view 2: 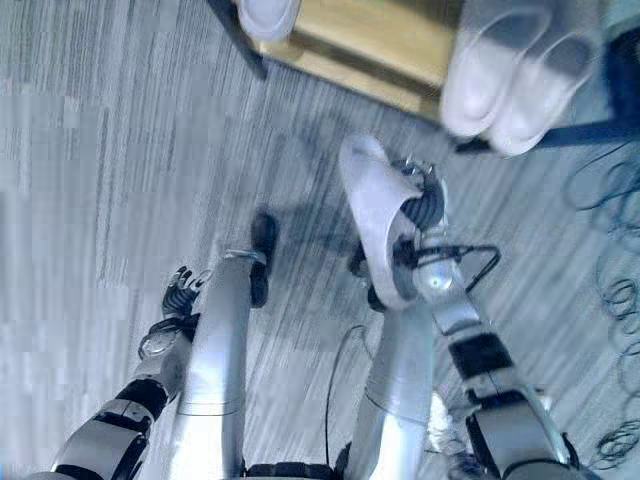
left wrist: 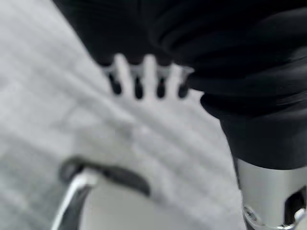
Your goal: Arrange the slippers neatly on the shoe rack.
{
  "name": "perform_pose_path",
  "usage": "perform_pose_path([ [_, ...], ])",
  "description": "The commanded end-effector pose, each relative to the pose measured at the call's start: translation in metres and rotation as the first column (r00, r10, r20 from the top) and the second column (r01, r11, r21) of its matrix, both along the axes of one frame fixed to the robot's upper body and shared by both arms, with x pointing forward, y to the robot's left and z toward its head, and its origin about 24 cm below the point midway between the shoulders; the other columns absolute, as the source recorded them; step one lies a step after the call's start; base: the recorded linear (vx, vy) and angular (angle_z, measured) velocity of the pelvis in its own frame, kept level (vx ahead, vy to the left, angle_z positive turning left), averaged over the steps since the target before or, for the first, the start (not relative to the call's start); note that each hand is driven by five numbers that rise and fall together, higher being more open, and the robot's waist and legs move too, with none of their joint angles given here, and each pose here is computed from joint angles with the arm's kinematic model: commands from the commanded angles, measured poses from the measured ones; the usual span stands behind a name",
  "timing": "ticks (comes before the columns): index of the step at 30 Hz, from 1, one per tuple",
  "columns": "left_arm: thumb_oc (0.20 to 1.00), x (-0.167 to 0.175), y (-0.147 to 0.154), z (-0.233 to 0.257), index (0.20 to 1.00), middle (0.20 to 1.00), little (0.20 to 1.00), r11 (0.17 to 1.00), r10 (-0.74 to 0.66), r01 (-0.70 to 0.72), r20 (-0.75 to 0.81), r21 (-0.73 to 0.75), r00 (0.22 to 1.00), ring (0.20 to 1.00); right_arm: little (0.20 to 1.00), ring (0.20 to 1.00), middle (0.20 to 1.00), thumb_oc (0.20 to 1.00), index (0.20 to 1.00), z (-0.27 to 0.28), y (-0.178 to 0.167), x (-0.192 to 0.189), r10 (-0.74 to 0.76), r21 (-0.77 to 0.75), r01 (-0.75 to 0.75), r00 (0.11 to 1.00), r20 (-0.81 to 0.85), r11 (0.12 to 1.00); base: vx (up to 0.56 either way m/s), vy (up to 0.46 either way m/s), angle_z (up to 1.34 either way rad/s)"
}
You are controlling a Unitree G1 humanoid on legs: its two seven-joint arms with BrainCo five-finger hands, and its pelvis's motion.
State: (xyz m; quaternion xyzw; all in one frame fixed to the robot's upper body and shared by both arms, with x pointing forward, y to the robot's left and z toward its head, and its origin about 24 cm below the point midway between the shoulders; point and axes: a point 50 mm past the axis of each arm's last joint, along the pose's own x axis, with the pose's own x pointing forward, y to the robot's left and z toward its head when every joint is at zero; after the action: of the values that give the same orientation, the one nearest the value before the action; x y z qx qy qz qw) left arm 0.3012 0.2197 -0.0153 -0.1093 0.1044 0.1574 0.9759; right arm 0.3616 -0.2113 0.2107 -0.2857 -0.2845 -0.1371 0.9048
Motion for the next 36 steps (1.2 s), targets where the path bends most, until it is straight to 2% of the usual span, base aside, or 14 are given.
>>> perform_pose_path([
  [1, 1.0, -0.038, 0.027, -0.029, 1.0, 1.0, 1.0, 0.997, 0.077, -0.075, -0.103, 0.024, 0.992, 1.0, 0.2, 0.2, 0.2, 0.2, 0.2, 0.055, -0.014, -0.005, -0.072, 0.114, 0.048, 0.974, 0.216, 0.992, 0.1, 0.05, 0.29],
  [8, 1.0, -0.048, 0.036, -0.029, 1.0, 1.0, 1.0, 0.997, 0.048, -0.041, -0.108, 0.07, 0.993, 1.0, 0.2, 0.2, 0.2, 0.2, 0.2, 0.15, -0.044, -0.005, -0.249, 0.186, 0.191, 0.896, 0.369, 0.964, 0.05, 0.012, 0.08],
  [16, 1.0, -0.057, 0.035, -0.035, 1.0, 1.0, 1.0, 0.994, -0.006, 0.022, -0.142, 0.105, 0.99, 1.0, 0.2, 0.2, 0.2, 0.2, 0.2, 0.201, -0.079, -0.021, -0.429, 0.215, 0.372, 0.812, 0.397, 0.903, 0.05, -0.002, 0.08],
  [21, 1.0, -0.06, 0.036, -0.036, 1.0, 1.0, 1.0, 0.99, -0.019, 0.04, -0.154, 0.133, 0.988, 1.0, 0.2, 0.2, 0.2, 0.2, 0.2, 0.225, -0.076, -0.032, -0.421, 0.246, 0.344, 0.786, 0.453, 0.906, 0.04, 0.018, 0.09],
  [22, 1.0, -0.057, 0.035, -0.035, 1.0, 1.0, 1.0, 0.986, -0.036, 0.06, -0.153, 0.154, 0.988, 1.0, 1.0, 1.0, 1.0, 1.0, 1.0, 0.231, -0.068, -0.032, -0.387, 0.246, 0.303, 0.795, 0.467, 0.92, -0.01, -0.002, 0.15],
  [25, 1.0, -0.051, 0.026, -0.034, 1.0, 1.0, 1.0, 0.974, -0.092, 0.123, -0.166, 0.19, 0.982, 1.0, 1.0, 1.0, 1.0, 1.0, 1.0, 0.234, -0.058, -0.026, -0.303, 0.378, 0.128, 0.839, 0.451, 0.917, -0.02, -0.006, 0.11],
  [28, 1.0, -0.05, 0.025, -0.039, 1.0, 1.0, 1.0, 0.969, -0.109, 0.151, -0.213, 0.194, 0.971, 1.0, 1.0, 1.0, 1.0, 1.0, 1.0, 0.241, -0.049, -0.018, -0.239, 0.521, -0.01, 0.881, 0.409, 0.854, -0.04, 0.022, 0.09],
  [30, 1.0, -0.05, 0.021, -0.045, 1.0, 1.0, 1.0, 0.966, -0.144, 0.193, -0.263, 0.171, 0.954, 1.0, 1.0, 1.0, 1.0, 1.0, 1.0, 0.249, -0.037, -0.014, -0.166, 0.546, -0.085, 0.904, 0.395, 0.834, -0.03, 0.061, 0.07],
  [31, 1.0, -0.05, 0.019, -0.047, 1.0, 1.0, 1.0, 0.962, -0.164, 0.215, -0.275, 0.167, 0.947, 1.0, 1.0, 1.0, 1.0, 1.0, 1.0, 0.253, -0.03, -0.014, -0.12, 0.58, -0.159, 0.903, 0.413, 0.799, -0.01, 0.049, 0.02],
  [35, 1.0, -0.054, 0.017, -0.054, 1.0, 1.0, 1.0, 0.957, -0.16, 0.226, -0.318, 0.183, 0.935, 1.0, 1.0, 1.0, 1.0, 1.0, 1.0, 0.255, -0.031, -0.016, -0.096, 0.679, -0.276, 0.884, 0.457, 0.68, -0.01, 0.039, 0.02],
  [36, 1.0, -0.054, 0.015, -0.055, 1.0, 1.0, 1.0, 0.951, -0.168, 0.24, -0.327, 0.193, 0.93, 1.0, 1.0, 1.0, 1.0, 1.0, 1.0, 0.257, -0.029, -0.016, -0.09, 0.679, -0.289, 0.881, 0.464, 0.675, -0.01, 0.051, -0.04],
])
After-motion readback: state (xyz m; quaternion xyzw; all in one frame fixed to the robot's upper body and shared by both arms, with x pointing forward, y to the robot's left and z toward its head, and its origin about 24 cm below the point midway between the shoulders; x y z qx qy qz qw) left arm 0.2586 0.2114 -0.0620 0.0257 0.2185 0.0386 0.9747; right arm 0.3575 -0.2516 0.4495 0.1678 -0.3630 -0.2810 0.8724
